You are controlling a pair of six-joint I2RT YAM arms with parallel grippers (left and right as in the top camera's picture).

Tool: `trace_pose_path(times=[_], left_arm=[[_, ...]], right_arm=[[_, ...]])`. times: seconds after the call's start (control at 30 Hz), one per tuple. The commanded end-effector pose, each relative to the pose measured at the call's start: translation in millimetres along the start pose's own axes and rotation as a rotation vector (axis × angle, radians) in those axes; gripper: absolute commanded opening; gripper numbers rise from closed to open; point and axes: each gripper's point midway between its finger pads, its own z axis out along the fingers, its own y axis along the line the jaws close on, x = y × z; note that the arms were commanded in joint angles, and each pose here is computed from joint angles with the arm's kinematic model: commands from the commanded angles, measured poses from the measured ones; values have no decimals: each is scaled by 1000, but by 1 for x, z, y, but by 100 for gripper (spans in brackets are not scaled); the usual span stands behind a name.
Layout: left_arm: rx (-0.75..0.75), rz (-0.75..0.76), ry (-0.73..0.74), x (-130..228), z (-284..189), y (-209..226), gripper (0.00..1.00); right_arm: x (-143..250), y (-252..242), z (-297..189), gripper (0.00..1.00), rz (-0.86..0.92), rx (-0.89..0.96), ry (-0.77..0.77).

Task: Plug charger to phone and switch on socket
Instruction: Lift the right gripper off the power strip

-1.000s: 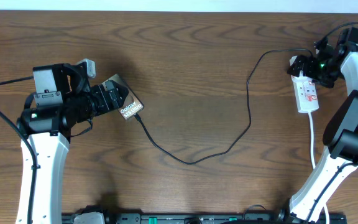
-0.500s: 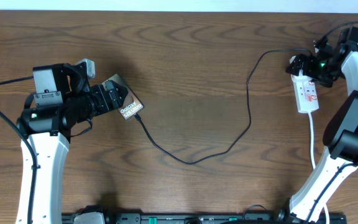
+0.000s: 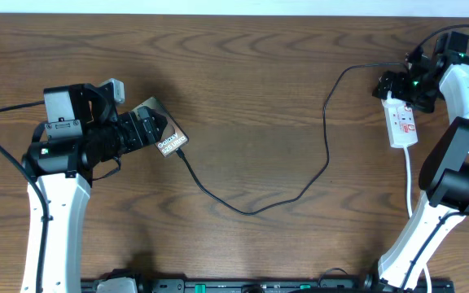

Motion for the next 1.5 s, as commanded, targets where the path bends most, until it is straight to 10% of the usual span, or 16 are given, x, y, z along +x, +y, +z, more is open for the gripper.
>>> trace_pose_path(times=[0.0,1.1,1.47], left_arm=[[-7,18,-4,0,-1,0,86],[-7,18,-3,1,-1,0,86],[-7,18,-4,0,-1,0,86]], right_arm=[[45,11,34,99,104,-54,177],[38,22,26,99,127,-124,167],[-5,9,-127,99,154,118,-127]])
